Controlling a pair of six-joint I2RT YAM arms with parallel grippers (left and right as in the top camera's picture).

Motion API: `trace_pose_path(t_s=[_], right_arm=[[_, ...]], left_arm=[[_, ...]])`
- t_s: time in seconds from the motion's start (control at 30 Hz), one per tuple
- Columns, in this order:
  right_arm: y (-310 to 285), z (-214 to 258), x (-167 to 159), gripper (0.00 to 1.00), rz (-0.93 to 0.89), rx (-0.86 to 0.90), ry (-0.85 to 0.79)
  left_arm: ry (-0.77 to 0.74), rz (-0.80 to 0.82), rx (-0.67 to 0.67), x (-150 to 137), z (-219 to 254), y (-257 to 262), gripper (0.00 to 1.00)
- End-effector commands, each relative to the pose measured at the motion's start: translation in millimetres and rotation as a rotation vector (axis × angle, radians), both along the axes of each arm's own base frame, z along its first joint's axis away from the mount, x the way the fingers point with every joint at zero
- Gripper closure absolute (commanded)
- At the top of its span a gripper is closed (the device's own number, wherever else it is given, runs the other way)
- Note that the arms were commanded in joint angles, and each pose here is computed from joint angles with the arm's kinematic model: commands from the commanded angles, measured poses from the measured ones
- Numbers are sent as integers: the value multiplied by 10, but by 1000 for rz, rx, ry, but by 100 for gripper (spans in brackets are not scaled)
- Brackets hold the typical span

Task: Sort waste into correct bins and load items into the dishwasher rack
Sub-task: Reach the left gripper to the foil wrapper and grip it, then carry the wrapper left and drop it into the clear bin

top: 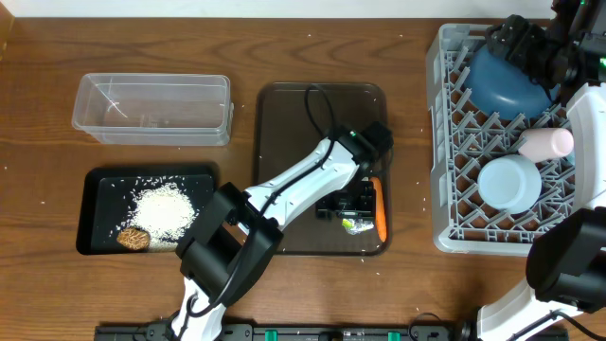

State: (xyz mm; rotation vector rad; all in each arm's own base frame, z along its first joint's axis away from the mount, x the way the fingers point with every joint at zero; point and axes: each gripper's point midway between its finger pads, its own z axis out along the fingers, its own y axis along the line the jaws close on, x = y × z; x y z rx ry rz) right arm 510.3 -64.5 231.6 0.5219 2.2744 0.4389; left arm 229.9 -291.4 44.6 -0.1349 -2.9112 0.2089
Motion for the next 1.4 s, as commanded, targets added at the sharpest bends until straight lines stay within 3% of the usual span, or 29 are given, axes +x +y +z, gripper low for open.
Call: trace_pose_path(t_s=[0.0,0.27,0.4,0.87,1.37], right_arm=[[-72,24,-17,1,-15,8,-4],[-72,24,-17,1,-15,8,-4],[-70,24,-17,1,-15,8,-4],[-70,24,-17,1,-15,8,-4],[-72,24,-17,1,-15,8,-4]], left_arm=[[16,11,20,-33,-119,55,39],[20,11,25,-53,-169,78,65],[26,12,31,-64,-161,96,92],[-37,31,-14,137,322,273,94],[-345,167,133,667,932,1091,94]])
